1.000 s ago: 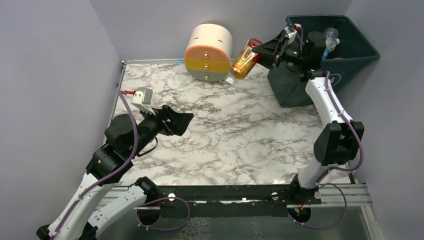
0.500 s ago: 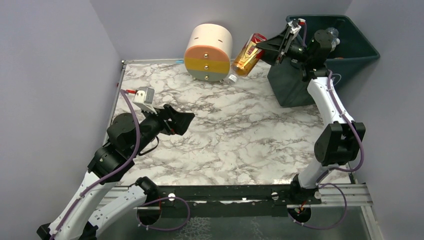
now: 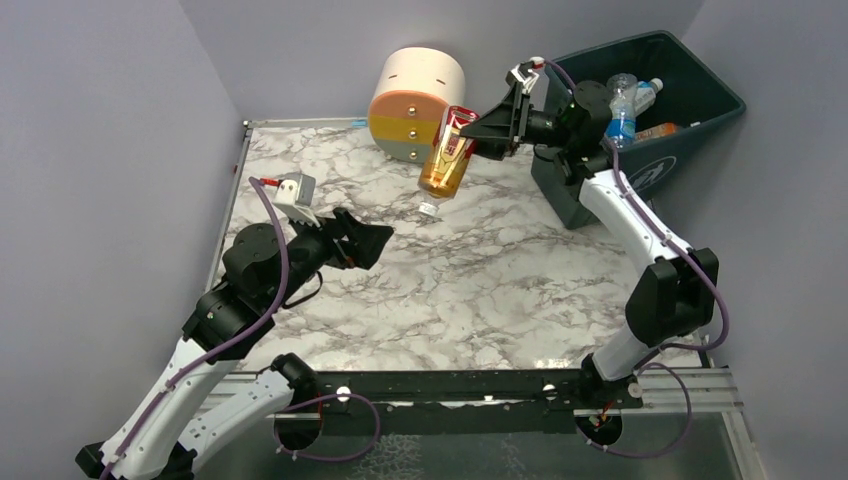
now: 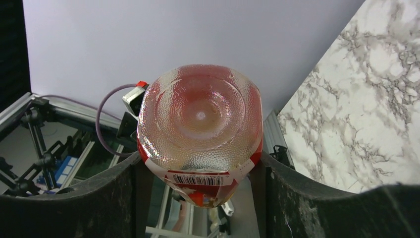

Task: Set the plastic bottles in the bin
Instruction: Place the plastic bottle in the trash bin.

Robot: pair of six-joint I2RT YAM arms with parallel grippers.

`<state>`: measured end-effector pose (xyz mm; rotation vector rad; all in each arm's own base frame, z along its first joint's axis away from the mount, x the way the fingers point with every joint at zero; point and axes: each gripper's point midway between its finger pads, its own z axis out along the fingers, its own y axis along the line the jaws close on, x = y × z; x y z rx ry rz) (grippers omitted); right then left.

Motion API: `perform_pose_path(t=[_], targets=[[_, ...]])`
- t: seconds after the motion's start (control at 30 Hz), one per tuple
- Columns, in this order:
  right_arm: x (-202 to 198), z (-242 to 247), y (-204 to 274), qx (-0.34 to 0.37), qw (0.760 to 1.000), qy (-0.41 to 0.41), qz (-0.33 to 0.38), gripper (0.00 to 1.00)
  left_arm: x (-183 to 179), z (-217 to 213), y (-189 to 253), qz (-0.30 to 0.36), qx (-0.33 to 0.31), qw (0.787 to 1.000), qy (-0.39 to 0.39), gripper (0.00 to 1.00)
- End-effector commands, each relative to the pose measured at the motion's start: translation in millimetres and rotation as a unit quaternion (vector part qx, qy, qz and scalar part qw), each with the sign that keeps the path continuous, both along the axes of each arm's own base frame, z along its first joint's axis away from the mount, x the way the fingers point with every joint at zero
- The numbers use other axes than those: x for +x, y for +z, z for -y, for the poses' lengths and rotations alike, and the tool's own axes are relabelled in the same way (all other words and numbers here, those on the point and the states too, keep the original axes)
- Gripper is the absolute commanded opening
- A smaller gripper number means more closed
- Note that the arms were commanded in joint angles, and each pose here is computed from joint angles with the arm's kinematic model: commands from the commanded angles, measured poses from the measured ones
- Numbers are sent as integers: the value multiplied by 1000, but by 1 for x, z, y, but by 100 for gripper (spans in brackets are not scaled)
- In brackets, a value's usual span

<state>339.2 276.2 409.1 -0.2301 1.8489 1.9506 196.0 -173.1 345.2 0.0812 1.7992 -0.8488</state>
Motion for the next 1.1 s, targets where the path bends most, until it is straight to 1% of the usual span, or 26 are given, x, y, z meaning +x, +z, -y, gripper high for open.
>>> perform_pose_path(t=[0.0, 0.23, 0.4, 0.5, 0.63, 0.73, 0.83, 0.97, 1.07], targets=[[-10, 2, 26, 9, 998, -7, 63, 62, -2, 4, 7, 10, -15, 1000, -11, 99], [5, 6, 77, -14, 991, -41, 129, 62, -4, 1, 6, 11, -15, 1000, -8, 99], [29, 24, 104, -33, 982, -98, 160, 62, -7, -2, 7, 13, -15, 1000, -5, 99], [43, 44, 119, -45, 973, -139, 180, 62, -8, -5, 8, 16, -14, 1000, -3, 99], [64, 90, 127, -56, 959, -206, 186, 62, -10, -7, 8, 16, -11, 1000, -1, 99], [77, 132, 133, -70, 939, -273, 198, 62, -11, -8, 8, 16, -10, 1000, -2, 99], [89, 175, 139, -90, 911, -345, 208, 62, -11, -9, 6, 15, -7, 1000, 0, 99], [98, 223, 142, -128, 864, -436, 219, 62, -11, -9, 5, 15, -5, 1000, 0, 99], [100, 247, 143, -163, 825, -491, 229, 62, -10, -9, 4, 14, -2, 1000, 0, 99]])
